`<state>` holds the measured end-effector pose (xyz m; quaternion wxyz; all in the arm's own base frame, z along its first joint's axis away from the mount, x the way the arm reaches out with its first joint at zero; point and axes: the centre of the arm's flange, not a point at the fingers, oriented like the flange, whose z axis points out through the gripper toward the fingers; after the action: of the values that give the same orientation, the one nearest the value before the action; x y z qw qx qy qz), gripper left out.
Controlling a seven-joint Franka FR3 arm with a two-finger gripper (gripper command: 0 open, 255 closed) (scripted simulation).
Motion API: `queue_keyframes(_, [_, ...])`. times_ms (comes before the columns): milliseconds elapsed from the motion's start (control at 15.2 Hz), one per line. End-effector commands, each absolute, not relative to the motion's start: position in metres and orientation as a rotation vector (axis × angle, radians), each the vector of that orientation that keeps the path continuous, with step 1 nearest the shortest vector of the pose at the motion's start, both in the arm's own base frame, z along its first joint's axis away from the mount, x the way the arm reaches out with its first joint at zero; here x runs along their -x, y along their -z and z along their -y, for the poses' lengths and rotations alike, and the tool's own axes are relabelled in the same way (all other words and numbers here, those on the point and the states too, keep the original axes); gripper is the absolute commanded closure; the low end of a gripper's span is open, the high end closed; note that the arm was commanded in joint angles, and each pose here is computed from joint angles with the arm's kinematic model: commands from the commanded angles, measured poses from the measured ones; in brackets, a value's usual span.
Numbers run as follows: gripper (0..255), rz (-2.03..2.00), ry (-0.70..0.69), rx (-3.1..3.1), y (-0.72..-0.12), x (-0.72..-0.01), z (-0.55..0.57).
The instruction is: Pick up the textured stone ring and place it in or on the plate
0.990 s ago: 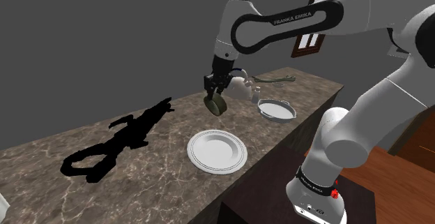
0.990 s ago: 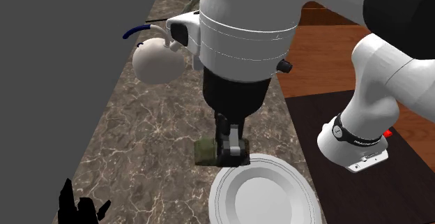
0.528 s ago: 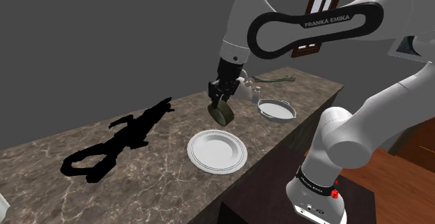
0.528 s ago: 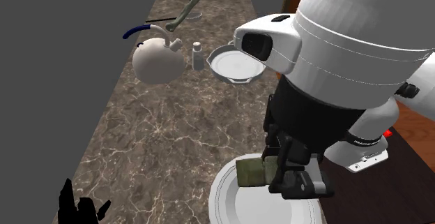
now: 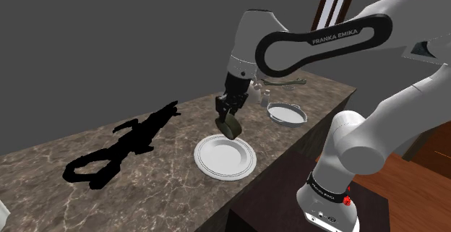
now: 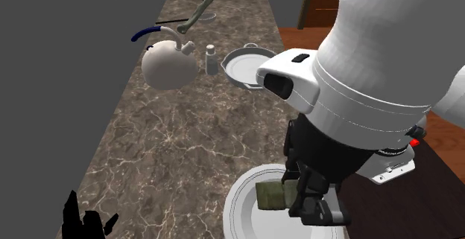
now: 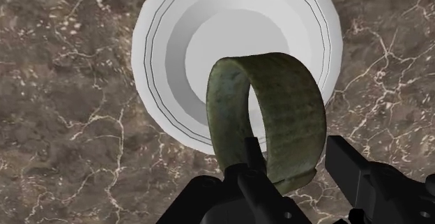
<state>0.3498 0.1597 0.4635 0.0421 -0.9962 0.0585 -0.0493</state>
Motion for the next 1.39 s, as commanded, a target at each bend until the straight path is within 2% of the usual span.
queue_keyframes(0, [255, -0.179, 0.152, 3.048, -0.453, -0.350, -0.159])
queue_keyframes(792, [255, -0.179, 0.152, 3.048, -0.386, -0.350, -0.159])
queue_keyframes(1320, [255, -0.179, 0.152, 3.048, -0.386, -0.350, -0.159])
